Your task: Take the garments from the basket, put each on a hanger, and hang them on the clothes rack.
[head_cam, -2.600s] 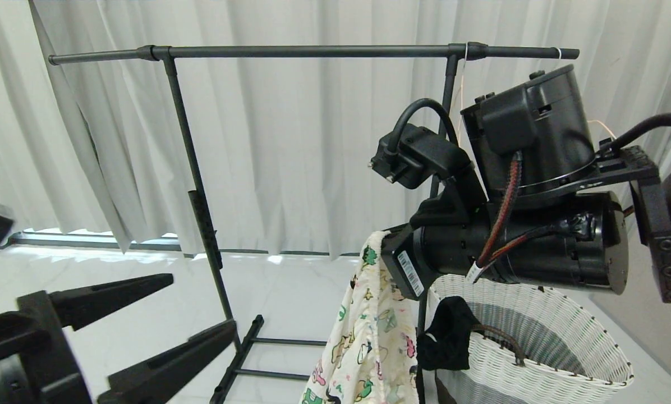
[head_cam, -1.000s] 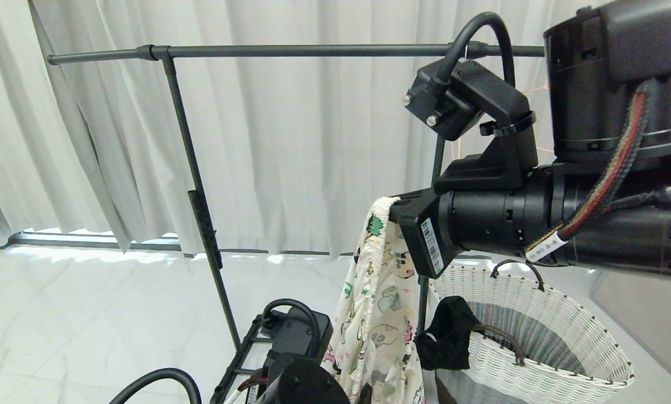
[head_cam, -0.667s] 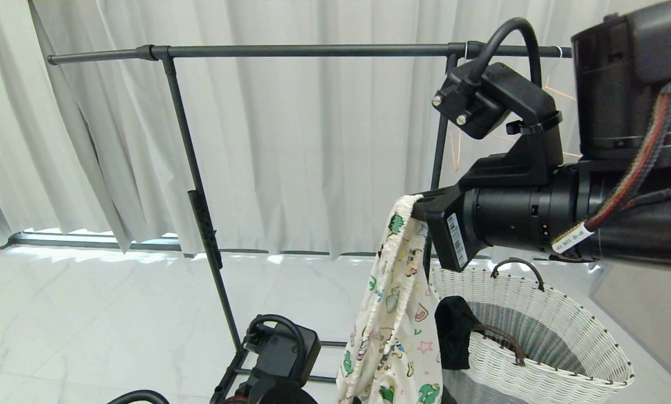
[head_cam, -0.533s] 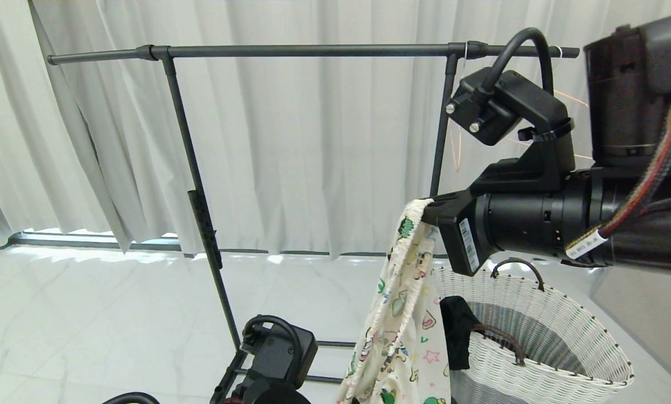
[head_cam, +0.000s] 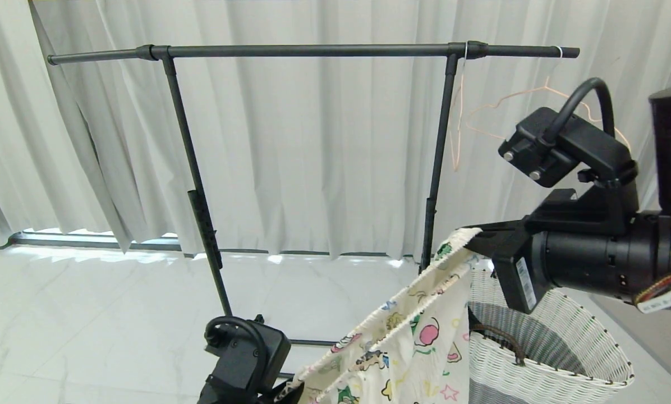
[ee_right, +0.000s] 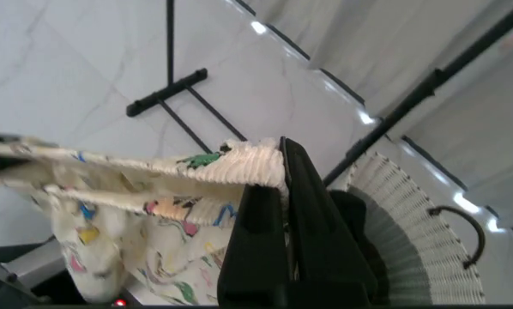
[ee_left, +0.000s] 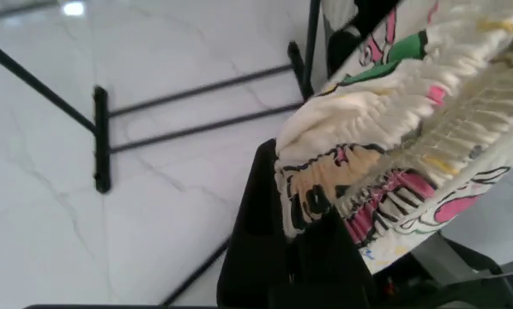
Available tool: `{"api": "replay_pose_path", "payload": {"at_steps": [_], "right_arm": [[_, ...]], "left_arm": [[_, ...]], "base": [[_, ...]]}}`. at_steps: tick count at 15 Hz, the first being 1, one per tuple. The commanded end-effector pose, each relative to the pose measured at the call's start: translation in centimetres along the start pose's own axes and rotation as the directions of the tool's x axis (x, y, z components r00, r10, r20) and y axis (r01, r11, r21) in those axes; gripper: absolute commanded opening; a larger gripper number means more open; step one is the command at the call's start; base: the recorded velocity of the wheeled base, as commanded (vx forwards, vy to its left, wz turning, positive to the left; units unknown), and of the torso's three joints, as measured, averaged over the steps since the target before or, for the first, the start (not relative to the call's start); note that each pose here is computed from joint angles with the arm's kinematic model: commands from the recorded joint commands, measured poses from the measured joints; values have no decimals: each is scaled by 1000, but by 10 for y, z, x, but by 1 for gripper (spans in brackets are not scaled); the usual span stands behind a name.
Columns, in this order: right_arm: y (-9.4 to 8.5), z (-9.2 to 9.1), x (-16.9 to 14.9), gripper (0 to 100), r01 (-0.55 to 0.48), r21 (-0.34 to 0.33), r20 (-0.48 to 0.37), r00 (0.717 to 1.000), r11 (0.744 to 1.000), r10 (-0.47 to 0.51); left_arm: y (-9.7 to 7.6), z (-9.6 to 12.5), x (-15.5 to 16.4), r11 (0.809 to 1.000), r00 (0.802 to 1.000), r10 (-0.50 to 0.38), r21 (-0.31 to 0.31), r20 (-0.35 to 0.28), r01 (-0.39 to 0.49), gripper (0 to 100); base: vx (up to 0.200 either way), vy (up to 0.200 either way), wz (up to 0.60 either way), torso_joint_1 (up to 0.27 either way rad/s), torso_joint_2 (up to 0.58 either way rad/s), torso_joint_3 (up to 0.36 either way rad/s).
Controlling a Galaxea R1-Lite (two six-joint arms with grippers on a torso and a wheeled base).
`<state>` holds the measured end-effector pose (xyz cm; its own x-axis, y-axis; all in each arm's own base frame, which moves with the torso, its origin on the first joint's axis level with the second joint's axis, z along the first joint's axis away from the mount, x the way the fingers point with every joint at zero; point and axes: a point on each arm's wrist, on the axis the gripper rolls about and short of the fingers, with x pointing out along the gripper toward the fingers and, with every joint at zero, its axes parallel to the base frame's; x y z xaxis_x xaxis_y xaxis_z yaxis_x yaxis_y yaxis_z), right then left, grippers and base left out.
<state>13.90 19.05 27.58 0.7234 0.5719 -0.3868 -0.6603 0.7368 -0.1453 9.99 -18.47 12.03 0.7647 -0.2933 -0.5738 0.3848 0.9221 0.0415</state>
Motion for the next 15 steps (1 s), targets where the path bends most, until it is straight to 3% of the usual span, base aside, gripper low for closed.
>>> {"api": "replay_pose_path", "payload": {"at_steps": [1,3,5,7,8,11,15], "right_arm": [[-9,-13,-21,0,23,9,5,1000,1000,-23],[-16,-34,-46,0,28,8,-7,1000,1000,-28],[-20,-42,-63,0,27,0,-23,999,1000,-27],[-21,-36,-67,0,31,0,0,1000,1000,-31],[-23,-20,-70,0,34,-4,48,998,999,-34],[-26,9,-75,0,57,-77,134,990,995,-46],[-32,57,-80,0,88,-72,266,962,993,-66]], "left_arm": [[9,15,-15,1000,997,-1,-12,80,2,0],[19,46,-36,999,981,-14,-43,194,23,0],[26,81,-48,997,978,29,-82,207,-12,0],[27,110,-63,995,975,34,-96,218,-14,0],[30,139,-87,996,978,11,-88,210,8,0],[37,184,-127,990,968,-69,-102,240,95,0],[43,201,-155,987,956,-97,-95,277,127,0]], "base": [[0,0,0,0,0,0],[0,0,0,0,0,0],[0,0,0,0,0,0],[0,0,0,0,0,0],[0,0,0,0,0,0],[0,0,0,0,0,0],[0,0,0,0,0,0]]}}
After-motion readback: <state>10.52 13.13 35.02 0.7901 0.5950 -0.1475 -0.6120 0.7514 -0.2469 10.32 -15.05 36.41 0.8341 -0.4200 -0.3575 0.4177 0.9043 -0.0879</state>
